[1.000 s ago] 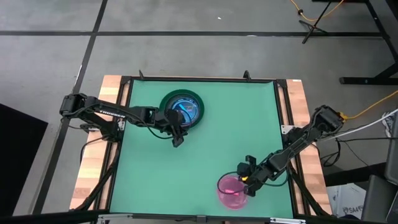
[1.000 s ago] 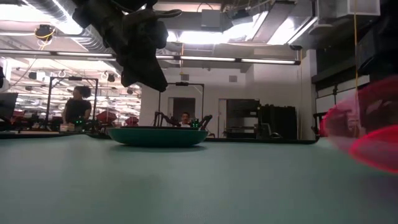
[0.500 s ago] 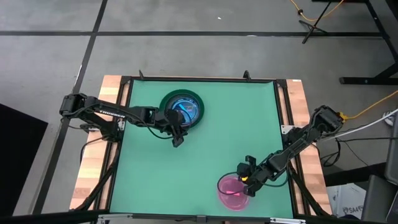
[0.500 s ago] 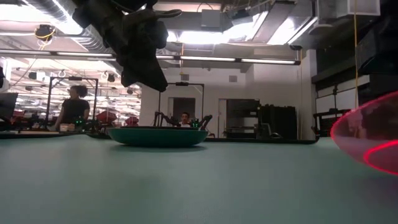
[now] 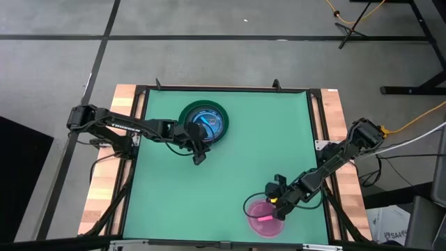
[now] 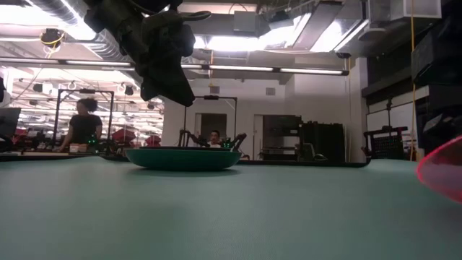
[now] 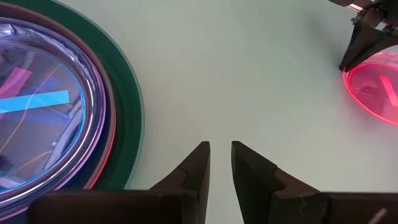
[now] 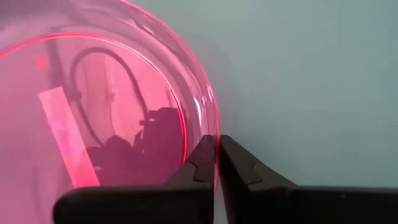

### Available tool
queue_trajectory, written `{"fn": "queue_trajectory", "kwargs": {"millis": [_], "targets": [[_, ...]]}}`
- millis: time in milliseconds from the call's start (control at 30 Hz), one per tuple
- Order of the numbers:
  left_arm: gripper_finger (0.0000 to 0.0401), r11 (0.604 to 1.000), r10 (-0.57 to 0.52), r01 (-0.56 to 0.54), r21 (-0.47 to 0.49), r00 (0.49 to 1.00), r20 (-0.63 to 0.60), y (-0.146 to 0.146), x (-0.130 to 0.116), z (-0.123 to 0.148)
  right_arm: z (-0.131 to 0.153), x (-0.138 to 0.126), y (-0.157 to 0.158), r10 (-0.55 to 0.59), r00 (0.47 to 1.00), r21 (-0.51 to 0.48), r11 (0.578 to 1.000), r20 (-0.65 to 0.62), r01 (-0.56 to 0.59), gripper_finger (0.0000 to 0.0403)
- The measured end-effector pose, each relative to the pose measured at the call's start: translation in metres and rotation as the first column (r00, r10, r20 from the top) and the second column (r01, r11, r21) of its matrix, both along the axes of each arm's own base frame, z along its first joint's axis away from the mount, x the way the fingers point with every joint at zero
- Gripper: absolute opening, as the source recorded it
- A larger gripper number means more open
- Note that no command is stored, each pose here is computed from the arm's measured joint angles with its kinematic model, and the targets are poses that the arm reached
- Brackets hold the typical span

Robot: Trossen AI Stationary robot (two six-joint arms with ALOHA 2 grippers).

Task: Stack plastic plates
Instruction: Stack the light pink plate on top of the blue plate

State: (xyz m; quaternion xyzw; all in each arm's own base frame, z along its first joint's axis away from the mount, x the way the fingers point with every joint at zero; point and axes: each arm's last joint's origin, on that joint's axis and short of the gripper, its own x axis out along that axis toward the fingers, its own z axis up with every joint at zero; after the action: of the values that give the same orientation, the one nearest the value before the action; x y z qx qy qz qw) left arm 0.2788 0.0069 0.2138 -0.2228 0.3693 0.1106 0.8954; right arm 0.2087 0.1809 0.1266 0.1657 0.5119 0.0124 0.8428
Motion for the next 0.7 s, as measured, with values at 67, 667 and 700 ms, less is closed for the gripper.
{"fn": "queue_trajectory", "kwargs": {"millis": [67,667,700], "targets": [[0.006,1.0,0.0,0.0,0.0,1.0,0.0,0.0001,0.0,0.0,0.0001,0.0005,-0.0002,-0.007,1.0,-0.008,1.0,0.012,0.008,0.0002],[0.006,1.0,0.002,-0.002,-0.001,1.0,0.004,0.0001,0.0003,0.0004,0.0055,0.009,0.001,-0.069,0.98,-0.063,0.995,0.188,0.082,0.0],[0.006,1.0,0.005,-0.005,-0.004,1.0,0.004,0.0001,0.0003,0.0004,0.0057,0.0092,0.0006,-0.075,0.978,-0.071,0.993,0.196,0.09,0.0]]}}
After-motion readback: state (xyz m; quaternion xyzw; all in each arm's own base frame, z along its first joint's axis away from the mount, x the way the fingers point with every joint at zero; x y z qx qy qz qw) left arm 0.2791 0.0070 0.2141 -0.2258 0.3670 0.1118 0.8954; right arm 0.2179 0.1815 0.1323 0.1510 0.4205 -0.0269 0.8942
